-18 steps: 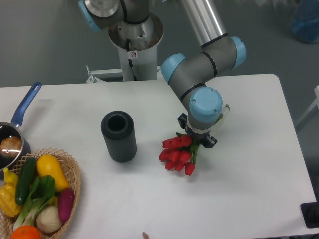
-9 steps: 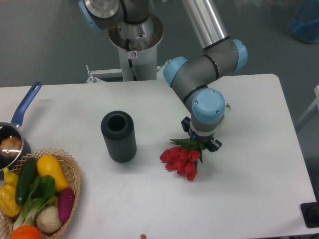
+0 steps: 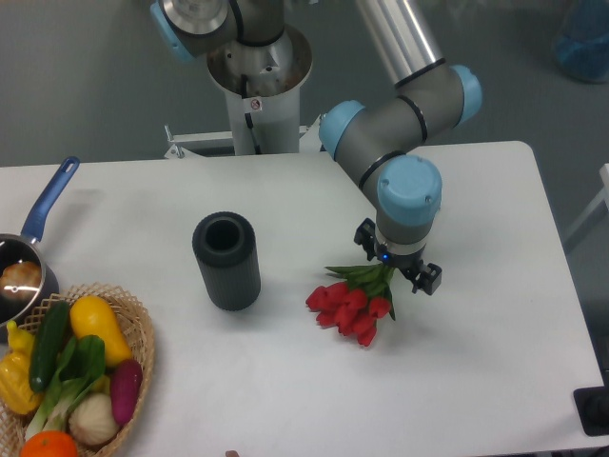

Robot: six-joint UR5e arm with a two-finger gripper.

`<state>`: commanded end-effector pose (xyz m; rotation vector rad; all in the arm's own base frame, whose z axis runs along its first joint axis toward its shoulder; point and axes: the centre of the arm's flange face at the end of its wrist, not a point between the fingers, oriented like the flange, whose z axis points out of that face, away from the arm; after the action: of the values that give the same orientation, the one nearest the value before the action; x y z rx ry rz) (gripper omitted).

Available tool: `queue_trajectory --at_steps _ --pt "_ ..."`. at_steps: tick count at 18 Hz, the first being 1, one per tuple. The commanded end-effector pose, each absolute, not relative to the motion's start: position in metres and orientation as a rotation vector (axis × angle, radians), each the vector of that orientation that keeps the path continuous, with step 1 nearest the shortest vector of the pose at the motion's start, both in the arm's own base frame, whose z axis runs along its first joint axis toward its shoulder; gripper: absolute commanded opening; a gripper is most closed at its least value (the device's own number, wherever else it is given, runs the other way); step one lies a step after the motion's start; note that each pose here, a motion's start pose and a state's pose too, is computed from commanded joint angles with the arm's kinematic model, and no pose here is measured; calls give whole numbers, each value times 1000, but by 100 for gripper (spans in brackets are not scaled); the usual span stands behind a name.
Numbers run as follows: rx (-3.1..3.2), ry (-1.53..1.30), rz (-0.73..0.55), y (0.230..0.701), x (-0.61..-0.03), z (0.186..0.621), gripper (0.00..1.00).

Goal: Place the flowers on the table
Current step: 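Open the gripper to release the tulip stems, then raise the open gripper slightly above the tulips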

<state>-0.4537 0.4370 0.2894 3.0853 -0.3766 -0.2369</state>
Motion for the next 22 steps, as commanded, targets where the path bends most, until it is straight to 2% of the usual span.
queue_trajectory --at_steps 3,15,22 --pt "3127 -372 -298 445 -456 303 100" --pt "3274 -406 -223 450 -456 304 100" --pt "3276 -404 -238 448 -456 309 100"
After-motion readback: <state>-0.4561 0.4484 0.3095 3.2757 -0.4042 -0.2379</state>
